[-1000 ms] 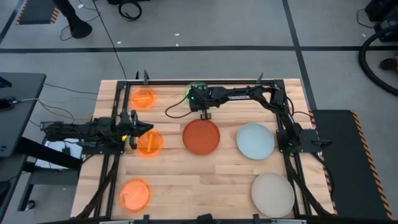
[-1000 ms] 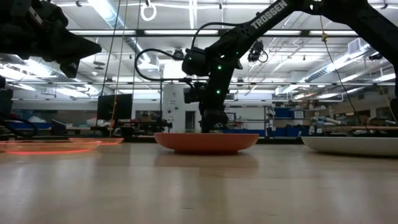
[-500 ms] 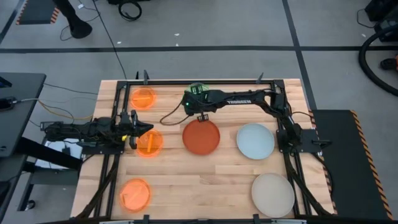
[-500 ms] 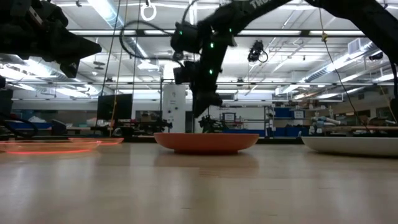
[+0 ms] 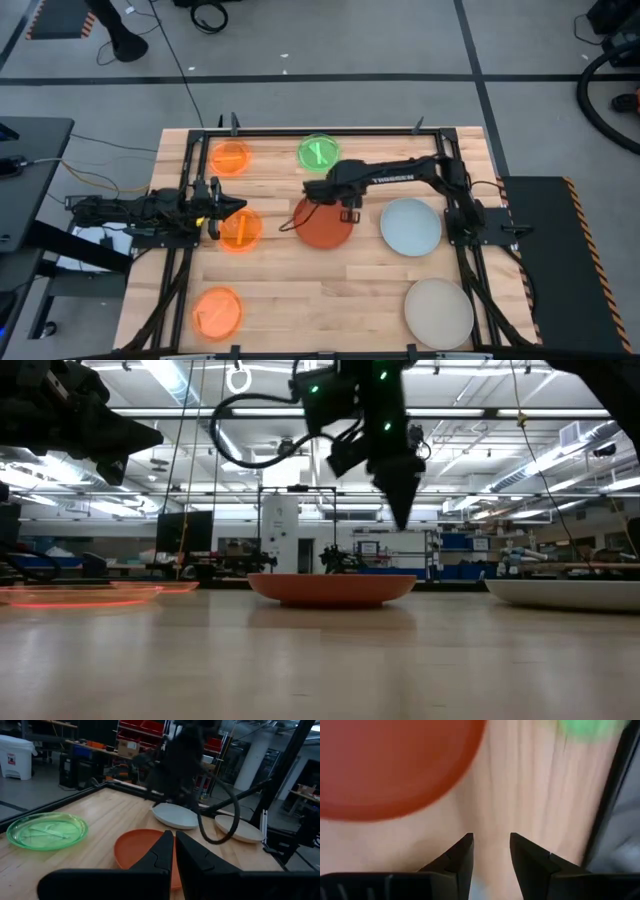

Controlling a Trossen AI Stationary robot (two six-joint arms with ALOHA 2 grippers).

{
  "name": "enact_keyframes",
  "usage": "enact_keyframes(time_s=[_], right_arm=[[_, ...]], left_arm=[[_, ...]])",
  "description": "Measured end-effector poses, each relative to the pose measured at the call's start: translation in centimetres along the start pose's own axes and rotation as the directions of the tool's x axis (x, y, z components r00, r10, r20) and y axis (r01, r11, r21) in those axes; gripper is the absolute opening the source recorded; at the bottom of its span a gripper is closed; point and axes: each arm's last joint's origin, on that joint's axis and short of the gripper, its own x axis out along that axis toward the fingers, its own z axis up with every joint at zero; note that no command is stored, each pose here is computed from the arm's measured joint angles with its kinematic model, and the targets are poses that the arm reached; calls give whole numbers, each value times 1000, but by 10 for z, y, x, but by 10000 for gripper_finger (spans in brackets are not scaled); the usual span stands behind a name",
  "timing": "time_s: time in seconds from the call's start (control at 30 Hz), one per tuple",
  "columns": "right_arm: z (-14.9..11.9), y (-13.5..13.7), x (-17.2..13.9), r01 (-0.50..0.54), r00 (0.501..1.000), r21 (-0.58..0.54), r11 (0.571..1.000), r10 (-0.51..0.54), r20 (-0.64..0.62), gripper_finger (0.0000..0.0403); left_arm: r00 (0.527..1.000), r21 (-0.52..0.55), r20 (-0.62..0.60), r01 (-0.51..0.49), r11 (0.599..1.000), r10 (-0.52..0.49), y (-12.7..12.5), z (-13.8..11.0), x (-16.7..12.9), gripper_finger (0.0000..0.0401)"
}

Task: Stack plastic plates
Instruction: Stack the gray plate on top of the orange plate

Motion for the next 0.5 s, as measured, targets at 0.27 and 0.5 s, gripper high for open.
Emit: enact_keyframes(time_s=[0.27,0.5], right_arm=[[-54,57,-14,-25,994,519,854,79,-82,139],[-80,104,8,-1,987,632,775,101,-122,131]], left_arm=[[1000,0,0,0,1000,0,0,0,0,27],[1000,0,-1,0,1000,0,0,0,0,27]])
